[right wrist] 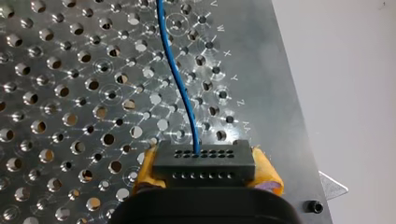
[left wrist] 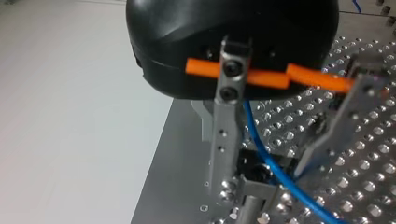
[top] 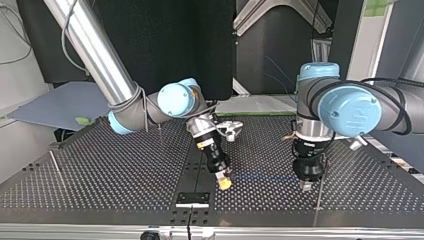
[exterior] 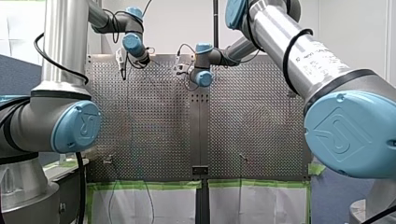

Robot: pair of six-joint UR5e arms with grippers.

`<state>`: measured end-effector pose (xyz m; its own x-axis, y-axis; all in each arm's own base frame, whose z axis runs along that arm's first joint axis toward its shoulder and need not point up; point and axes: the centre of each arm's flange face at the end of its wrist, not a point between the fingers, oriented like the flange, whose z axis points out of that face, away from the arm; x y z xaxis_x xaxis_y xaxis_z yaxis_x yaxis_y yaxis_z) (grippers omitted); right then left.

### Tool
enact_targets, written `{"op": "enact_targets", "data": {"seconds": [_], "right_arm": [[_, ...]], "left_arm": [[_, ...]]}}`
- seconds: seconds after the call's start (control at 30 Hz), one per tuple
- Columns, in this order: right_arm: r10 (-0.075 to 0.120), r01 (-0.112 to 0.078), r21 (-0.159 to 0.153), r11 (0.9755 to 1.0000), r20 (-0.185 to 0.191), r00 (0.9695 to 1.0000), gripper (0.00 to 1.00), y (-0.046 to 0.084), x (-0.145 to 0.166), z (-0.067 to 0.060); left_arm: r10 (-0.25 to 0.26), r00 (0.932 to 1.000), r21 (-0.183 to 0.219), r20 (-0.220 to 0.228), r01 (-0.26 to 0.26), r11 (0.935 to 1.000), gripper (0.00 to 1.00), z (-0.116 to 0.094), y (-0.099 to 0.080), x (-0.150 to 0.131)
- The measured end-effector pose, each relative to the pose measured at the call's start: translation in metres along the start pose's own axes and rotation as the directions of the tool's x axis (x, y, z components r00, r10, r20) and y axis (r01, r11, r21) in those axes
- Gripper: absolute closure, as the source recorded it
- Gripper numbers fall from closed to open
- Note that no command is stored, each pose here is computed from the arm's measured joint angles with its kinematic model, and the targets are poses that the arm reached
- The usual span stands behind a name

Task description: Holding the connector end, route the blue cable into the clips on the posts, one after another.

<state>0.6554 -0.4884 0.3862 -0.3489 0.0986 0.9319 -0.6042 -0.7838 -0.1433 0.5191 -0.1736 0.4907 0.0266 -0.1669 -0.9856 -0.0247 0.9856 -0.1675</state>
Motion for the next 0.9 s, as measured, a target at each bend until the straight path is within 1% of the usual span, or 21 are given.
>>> {"op": "enact_targets", "data": {"seconds": [0.03,0.07,0.57,0.77,0.9], "right_arm": [[0.000,0.000,0.000,1.0000,0.000,1.0000,1.00,-0.0001,0.0000,0.0000],[0.000,0.000,0.000,1.0000,0.000,1.0000,1.00,0.0000,-0.0001,0.0000],[0.003,-0.003,-0.001,1.0000,0.004,1.0000,1.00,0.0015,-0.0026,-0.0003],[0.003,-0.003,-0.002,1.0000,0.009,1.0000,1.00,0.0020,-0.0051,-0.0015],[0.001,-0.001,-0.003,1.0000,0.010,0.9999,1.00,0.0032,-0.0058,-0.0019]], "left_arm": [[0.000,1.0000,0.001,-0.001,0.000,1.0000,0.95,-0.0001,-0.0003,0.0001],[0.000,1.0000,0.003,-0.001,0.000,1.0000,0.98,-0.0003,-0.0005,0.0001],[-0.002,0.9999,0.027,-0.011,0.002,0.9996,0.98,-0.0009,-0.0035,0.0015],[-0.004,0.9996,0.037,-0.028,0.005,0.9993,0.98,-0.0024,-0.0049,0.0037],[-0.008,0.9986,0.039,-0.052,0.010,0.9992,0.98,-0.0025,-0.0072,0.0098]]}}
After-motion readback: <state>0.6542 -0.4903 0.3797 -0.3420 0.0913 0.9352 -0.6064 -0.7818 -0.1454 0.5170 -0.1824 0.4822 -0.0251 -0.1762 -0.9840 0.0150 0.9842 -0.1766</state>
